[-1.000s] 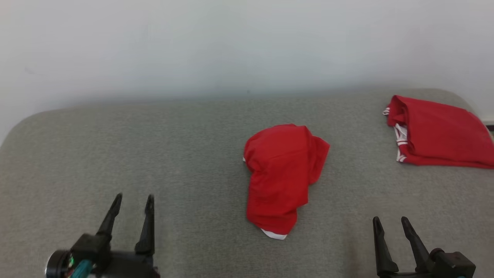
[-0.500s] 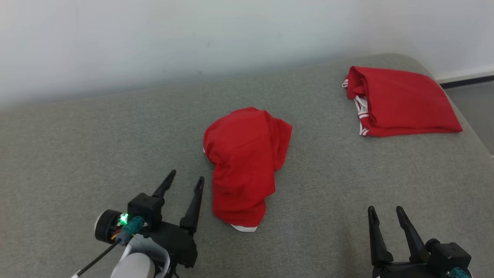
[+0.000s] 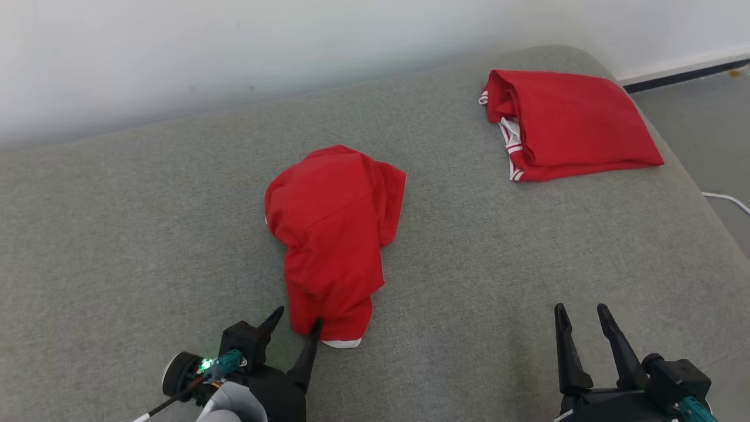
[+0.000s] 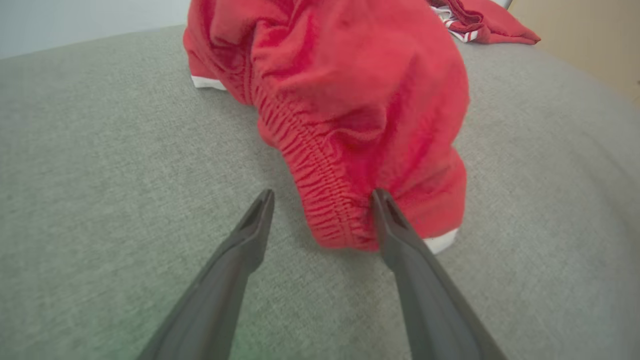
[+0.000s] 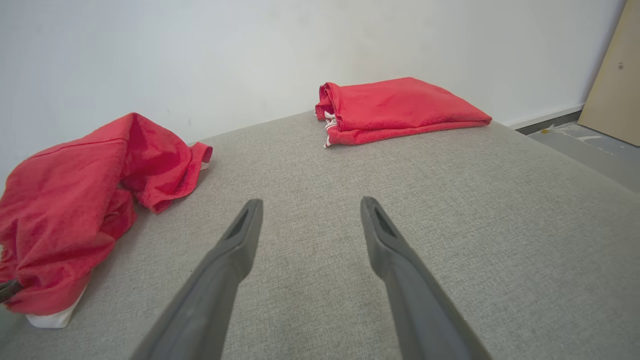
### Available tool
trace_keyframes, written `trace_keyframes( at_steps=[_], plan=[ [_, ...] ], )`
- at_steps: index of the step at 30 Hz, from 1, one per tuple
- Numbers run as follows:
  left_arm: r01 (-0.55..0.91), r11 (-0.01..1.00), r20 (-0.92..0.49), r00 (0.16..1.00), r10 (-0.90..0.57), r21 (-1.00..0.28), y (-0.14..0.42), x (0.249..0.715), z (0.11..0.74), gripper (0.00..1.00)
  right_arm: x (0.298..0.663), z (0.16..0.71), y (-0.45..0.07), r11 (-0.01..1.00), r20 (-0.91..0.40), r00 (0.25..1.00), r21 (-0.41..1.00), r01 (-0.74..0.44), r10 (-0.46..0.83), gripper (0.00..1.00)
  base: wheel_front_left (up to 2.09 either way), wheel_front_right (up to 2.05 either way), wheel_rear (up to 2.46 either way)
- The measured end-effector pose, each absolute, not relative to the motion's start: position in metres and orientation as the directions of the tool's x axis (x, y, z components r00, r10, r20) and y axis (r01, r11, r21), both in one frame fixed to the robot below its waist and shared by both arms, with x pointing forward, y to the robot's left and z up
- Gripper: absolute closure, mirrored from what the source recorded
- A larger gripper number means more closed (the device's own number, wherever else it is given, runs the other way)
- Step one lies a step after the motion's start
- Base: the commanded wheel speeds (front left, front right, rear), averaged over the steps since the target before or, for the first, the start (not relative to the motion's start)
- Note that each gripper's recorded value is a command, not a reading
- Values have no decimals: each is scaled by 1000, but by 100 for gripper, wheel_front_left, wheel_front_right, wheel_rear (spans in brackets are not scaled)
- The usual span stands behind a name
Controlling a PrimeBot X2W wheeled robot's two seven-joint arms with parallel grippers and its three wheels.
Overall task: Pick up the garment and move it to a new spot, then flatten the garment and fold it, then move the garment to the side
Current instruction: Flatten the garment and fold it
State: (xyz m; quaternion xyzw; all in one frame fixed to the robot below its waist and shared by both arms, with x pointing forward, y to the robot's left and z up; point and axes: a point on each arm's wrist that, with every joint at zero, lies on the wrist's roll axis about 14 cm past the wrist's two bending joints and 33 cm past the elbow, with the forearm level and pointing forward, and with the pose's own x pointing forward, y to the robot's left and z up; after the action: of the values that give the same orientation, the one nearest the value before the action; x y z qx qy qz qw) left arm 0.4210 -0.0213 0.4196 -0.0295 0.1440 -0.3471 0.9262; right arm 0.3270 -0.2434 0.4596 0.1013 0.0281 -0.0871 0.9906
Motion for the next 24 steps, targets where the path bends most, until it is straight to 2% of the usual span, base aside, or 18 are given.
trace_keyframes(
  at_steps=[1,2,3,4,10,15,19,24],
  plan=[
    [636,756,-264,710,-653,-157,-21,420,414,0,327,459,-245,963,-75,982,195,184,-173,0,0,0,0],
    [637,753,-277,703,-655,-162,-23,419,410,15,326,459,-247,962,-76,981,194,190,-178,0,0,0,0],
    [640,750,-285,697,-658,-167,-24,418,407,86,325,458,-248,962,-79,980,193,195,-183,0,0,0,0],
    [646,743,-291,688,-665,-172,-27,416,405,100,325,458,-250,961,-80,979,192,200,-188,0,0,0,0],
    [656,736,-214,704,-677,-170,-33,426,422,100,323,457,-257,956,-83,973,188,225,-213,0,0,0,0],
    [623,764,-92,762,-641,-164,-22,438,459,100,326,454,-251,959,-88,977,193,207,-193,0,0,0,0],
    [556,816,13,828,-561,-162,7,445,494,100,334,455,-239,967,-80,985,196,164,-151,0,0,0,0],
    [412,895,19,910,-415,-173,67,432,503,100,353,460,-217,975,-57,995,205,87,-76,0,0,0,0]
  ],
)
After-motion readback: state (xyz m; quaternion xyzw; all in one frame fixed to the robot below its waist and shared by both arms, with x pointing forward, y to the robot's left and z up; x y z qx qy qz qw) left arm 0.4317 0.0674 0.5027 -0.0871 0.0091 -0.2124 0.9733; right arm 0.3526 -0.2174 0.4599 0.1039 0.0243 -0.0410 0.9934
